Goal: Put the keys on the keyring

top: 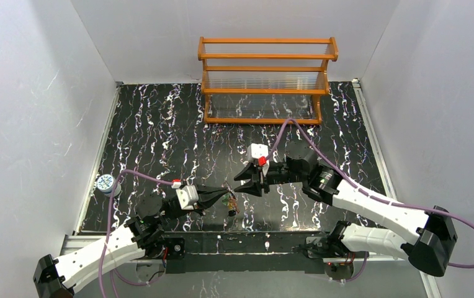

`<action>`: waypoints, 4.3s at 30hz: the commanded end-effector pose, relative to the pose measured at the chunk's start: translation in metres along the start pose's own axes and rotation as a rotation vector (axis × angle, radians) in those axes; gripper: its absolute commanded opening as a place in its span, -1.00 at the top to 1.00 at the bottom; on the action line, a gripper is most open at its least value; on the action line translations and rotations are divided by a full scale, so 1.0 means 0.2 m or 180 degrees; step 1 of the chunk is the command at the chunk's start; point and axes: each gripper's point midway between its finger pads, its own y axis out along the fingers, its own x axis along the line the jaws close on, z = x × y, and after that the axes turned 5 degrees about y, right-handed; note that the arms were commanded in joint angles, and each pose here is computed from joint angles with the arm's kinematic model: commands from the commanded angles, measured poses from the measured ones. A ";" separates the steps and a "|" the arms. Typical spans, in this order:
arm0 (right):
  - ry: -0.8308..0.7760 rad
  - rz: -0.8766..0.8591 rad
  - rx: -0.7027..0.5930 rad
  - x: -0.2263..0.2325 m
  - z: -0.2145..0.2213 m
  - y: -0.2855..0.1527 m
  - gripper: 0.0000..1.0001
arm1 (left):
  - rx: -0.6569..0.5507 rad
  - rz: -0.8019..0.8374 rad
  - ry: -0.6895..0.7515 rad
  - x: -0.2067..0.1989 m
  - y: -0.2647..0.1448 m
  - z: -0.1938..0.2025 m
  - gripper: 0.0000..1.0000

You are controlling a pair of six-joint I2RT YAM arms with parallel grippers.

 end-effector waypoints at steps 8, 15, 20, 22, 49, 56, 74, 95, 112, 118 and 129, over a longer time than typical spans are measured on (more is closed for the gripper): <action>0.0034 -0.0397 -0.0043 0.05 -0.01 0.07 0.32 | -0.0230 0.0017 0.0031 0.00 0.01 -0.10 1.00; 0.0028 -0.0401 -0.0050 0.05 -0.02 0.07 0.70 | -0.0214 0.0033 0.0002 -0.01 0.01 -0.08 1.00; 0.0004 -0.0436 -0.0048 0.06 -0.02 0.07 0.97 | -0.0194 0.0055 -0.0031 -0.01 0.01 -0.07 1.00; -0.0003 -0.0423 -0.0034 0.06 -0.02 0.07 0.97 | -0.0195 0.0051 -0.0037 -0.01 0.01 -0.07 1.00; 0.0568 0.0075 0.1257 -0.09 0.23 0.02 0.97 | 0.1108 0.0469 0.0072 -0.04 0.07 0.19 0.38; 0.0621 0.0044 0.1281 -0.08 0.26 0.03 0.97 | 0.1107 0.0469 0.0082 -0.03 0.11 0.21 0.58; 0.0611 -0.0008 0.1215 -0.07 0.24 0.03 0.97 | 0.1083 0.0463 0.0033 -0.04 0.13 0.24 1.00; 0.0304 0.0153 0.0471 -0.05 0.06 0.00 -0.57 | -0.0576 0.0003 -0.0303 -0.01 0.05 -0.12 1.00; 0.0330 0.0641 0.0171 -0.13 0.03 -0.07 -0.97 | 0.0097 -0.0346 0.0055 0.14 0.23 0.15 1.00; 0.0241 0.0898 0.0006 -0.18 -0.02 -0.12 -0.97 | 0.0151 -0.0438 0.0239 0.21 0.32 0.20 1.00; 0.0290 0.0860 0.0063 -0.18 0.04 -0.10 -0.97 | 0.0623 -0.0694 0.0084 0.21 0.17 0.49 1.00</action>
